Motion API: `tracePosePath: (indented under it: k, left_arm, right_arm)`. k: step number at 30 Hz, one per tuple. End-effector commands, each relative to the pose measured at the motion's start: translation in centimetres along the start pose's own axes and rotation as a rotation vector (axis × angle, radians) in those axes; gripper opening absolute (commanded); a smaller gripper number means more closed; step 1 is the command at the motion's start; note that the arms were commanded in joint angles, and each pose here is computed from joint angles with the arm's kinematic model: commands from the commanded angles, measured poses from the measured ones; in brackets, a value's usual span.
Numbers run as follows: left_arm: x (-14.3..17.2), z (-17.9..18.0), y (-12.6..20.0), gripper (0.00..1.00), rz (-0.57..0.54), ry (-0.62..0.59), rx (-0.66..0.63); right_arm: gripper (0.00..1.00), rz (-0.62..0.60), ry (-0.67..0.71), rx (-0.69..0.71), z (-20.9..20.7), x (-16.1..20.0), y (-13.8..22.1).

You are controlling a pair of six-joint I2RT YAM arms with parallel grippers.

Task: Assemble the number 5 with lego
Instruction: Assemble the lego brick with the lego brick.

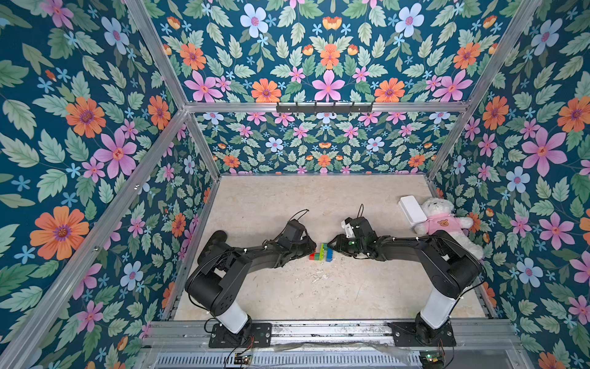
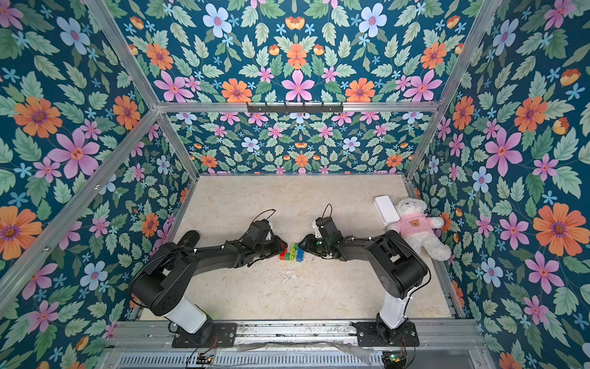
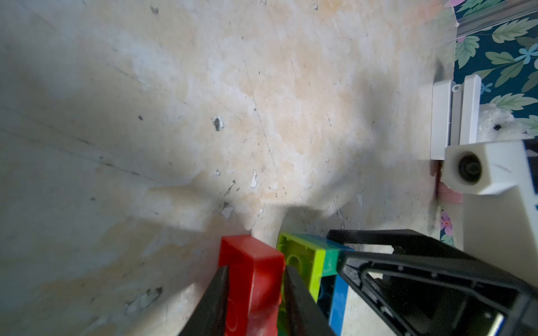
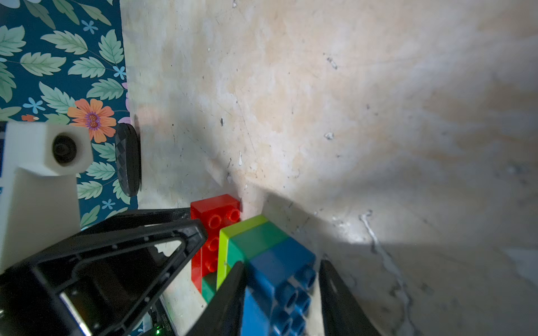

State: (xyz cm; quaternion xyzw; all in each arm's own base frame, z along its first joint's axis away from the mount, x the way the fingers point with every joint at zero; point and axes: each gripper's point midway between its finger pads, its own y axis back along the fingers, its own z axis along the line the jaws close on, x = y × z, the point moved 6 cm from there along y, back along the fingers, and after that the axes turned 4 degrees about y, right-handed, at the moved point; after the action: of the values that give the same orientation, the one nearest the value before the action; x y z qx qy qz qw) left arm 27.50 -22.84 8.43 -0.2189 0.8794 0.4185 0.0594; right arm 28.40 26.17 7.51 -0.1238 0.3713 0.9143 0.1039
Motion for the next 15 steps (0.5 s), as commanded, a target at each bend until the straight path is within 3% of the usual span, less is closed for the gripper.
tracePosePath:
  k: [1, 7, 15]
  left_arm:
    - [-0.3, -0.6, -0.1, 0.34, -0.007, -0.012, 0.029]
    - [-0.3, -0.6, 0.0, 0.35, -0.007, -0.004, 0.028]
    - [-0.4, -0.2, 1.7, 0.48, -0.052, 0.0, 0.007]
  right_arm:
    - [0.42, 0.008, 0.025, 0.019, -0.2, 0.0, -0.1]
    - [0.42, 0.006, 0.026, 0.013, 0.1, -0.2, 0.0]
    - [0.55, -0.028, 0.024, 0.095, -0.1, -0.1, 1.8]
